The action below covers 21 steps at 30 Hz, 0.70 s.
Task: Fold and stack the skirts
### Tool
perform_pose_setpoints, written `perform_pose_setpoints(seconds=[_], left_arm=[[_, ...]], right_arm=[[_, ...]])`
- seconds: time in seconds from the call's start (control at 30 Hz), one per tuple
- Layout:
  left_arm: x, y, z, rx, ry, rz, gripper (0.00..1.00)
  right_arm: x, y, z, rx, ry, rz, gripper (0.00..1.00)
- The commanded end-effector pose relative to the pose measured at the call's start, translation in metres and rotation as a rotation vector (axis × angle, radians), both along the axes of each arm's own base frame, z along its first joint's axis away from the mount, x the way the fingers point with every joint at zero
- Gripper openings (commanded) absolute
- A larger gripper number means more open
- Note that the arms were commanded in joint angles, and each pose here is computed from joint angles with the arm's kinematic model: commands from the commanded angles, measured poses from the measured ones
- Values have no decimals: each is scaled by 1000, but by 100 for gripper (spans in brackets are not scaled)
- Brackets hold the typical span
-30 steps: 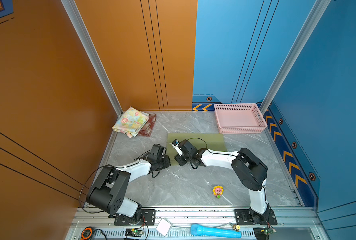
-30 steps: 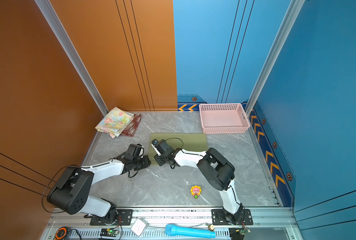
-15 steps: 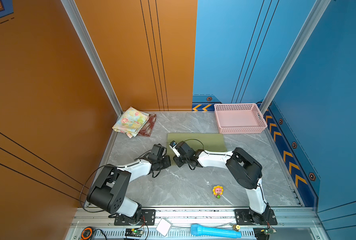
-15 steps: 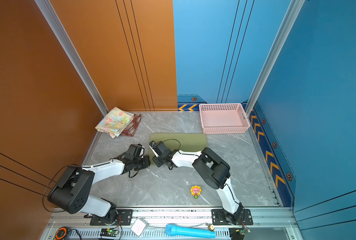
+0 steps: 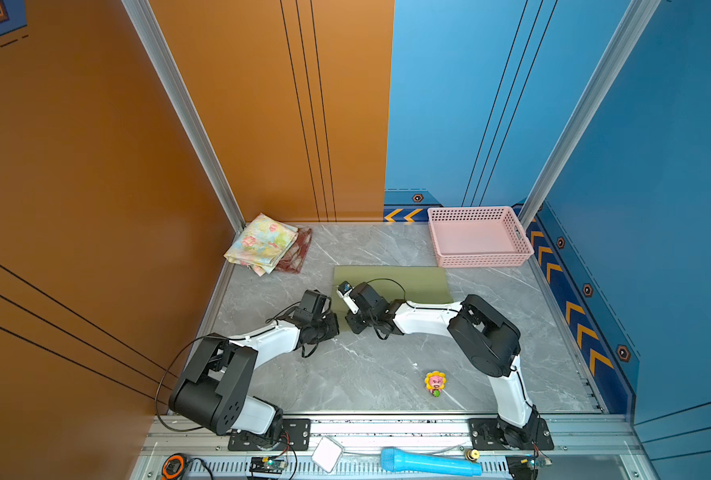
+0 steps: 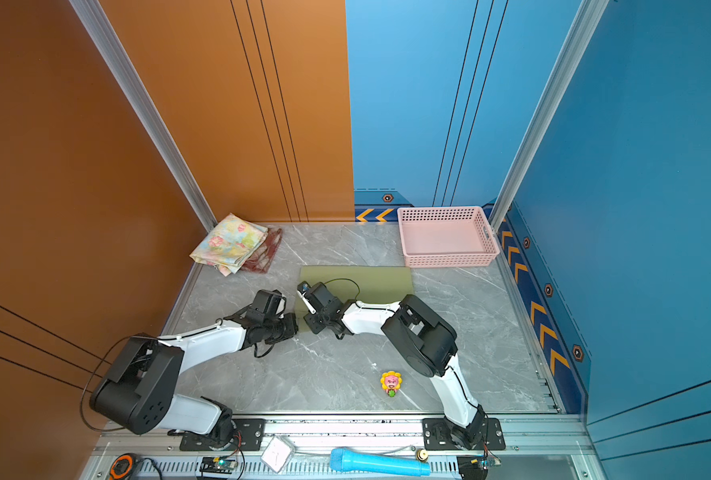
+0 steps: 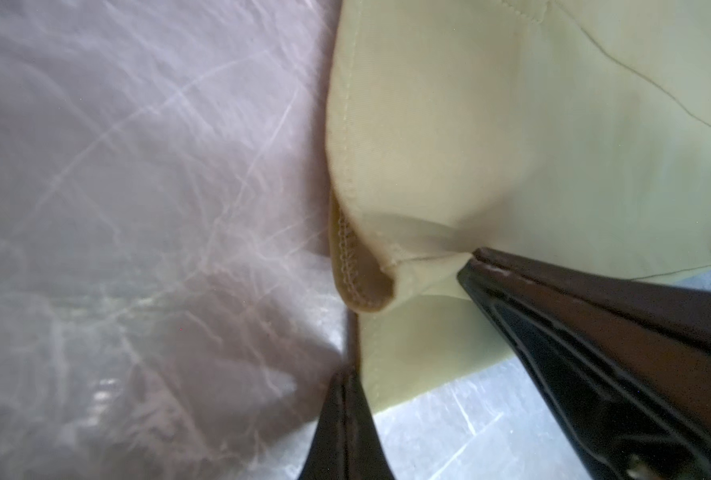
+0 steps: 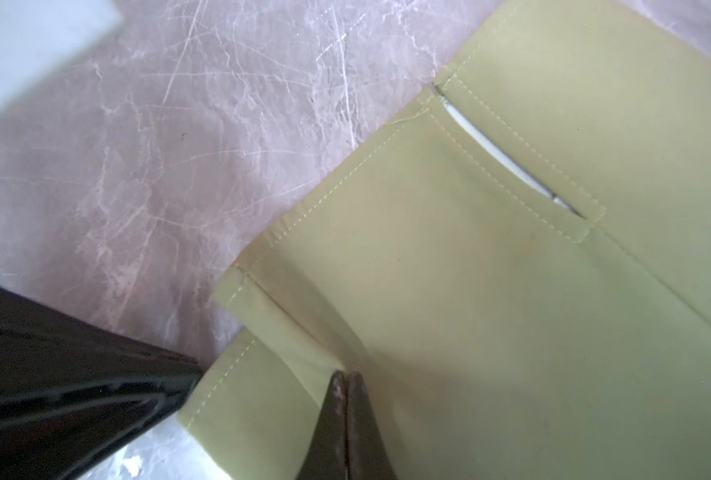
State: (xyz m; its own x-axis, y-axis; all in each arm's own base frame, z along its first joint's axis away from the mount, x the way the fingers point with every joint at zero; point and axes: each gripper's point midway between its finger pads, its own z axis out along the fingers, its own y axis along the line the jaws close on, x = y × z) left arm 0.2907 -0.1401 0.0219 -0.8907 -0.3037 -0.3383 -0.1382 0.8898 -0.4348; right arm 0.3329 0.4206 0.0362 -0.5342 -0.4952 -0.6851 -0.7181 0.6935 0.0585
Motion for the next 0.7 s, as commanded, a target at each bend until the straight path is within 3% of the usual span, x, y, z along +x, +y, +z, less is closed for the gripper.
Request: perform_pose_setpoints(seconds=[0.0, 0.67], left_arm=[[-24, 14, -18, 39, 100, 18, 0], [-22, 16, -17, 1, 95, 45, 0]], right_arm=[[0, 9, 26, 72, -21, 11, 0], [-6, -5, 45, 104, -35, -8, 0]])
